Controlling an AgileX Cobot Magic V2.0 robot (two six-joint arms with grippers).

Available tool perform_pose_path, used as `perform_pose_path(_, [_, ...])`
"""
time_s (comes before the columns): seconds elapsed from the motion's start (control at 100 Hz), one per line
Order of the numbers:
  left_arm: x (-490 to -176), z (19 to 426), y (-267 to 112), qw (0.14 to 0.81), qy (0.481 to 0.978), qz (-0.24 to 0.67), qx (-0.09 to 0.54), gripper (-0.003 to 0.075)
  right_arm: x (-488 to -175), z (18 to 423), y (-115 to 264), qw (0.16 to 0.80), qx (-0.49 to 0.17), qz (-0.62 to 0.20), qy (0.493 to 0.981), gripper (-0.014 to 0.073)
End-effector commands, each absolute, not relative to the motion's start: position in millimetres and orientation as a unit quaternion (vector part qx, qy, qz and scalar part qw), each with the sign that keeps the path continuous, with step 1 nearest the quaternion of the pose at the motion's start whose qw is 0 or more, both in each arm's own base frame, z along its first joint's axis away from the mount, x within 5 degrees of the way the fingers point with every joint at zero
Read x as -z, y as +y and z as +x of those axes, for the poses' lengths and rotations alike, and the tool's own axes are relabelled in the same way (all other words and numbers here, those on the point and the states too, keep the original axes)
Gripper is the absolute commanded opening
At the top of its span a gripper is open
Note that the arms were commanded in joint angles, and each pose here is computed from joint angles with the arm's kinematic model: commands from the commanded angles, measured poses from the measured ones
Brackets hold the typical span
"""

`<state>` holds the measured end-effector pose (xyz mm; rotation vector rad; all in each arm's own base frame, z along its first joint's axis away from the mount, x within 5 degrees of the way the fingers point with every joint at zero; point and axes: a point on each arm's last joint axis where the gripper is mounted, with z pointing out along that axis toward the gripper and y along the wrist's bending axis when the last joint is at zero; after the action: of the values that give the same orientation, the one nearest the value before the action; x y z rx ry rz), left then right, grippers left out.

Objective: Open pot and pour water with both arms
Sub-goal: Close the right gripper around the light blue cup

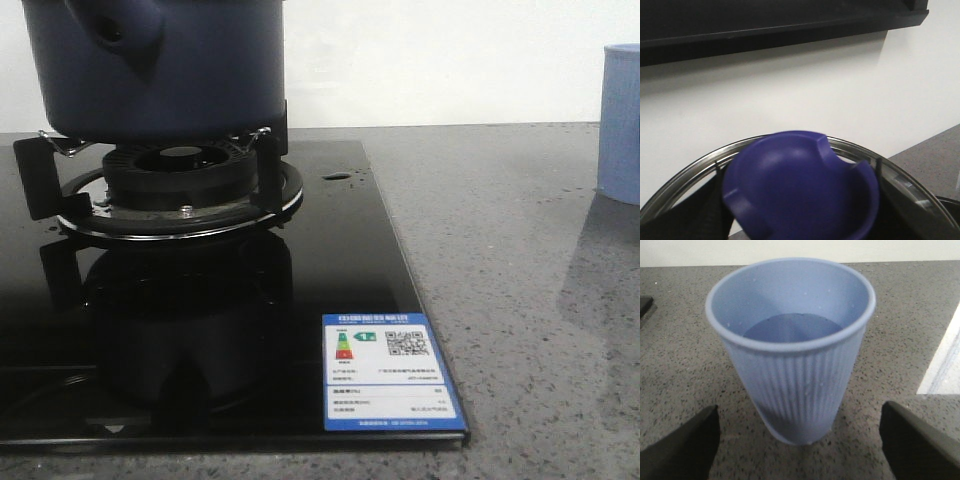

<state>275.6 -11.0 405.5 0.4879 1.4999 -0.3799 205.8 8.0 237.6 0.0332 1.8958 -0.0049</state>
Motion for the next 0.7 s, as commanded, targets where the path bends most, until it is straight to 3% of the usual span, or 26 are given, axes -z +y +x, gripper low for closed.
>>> perform_pose_path(0.0, [-433,264,-14,0.722,0.632,0.207,0.189,0.0369,-259,218,7,0.633,0.012,0.018,0.774,0.0589])
perform_pose_path(0.69, [-433,264,-14,0.723,0.632,0.206,0.19,0.0369,-245,246,7,0.631,0.017,0.035,0.775,0.0588])
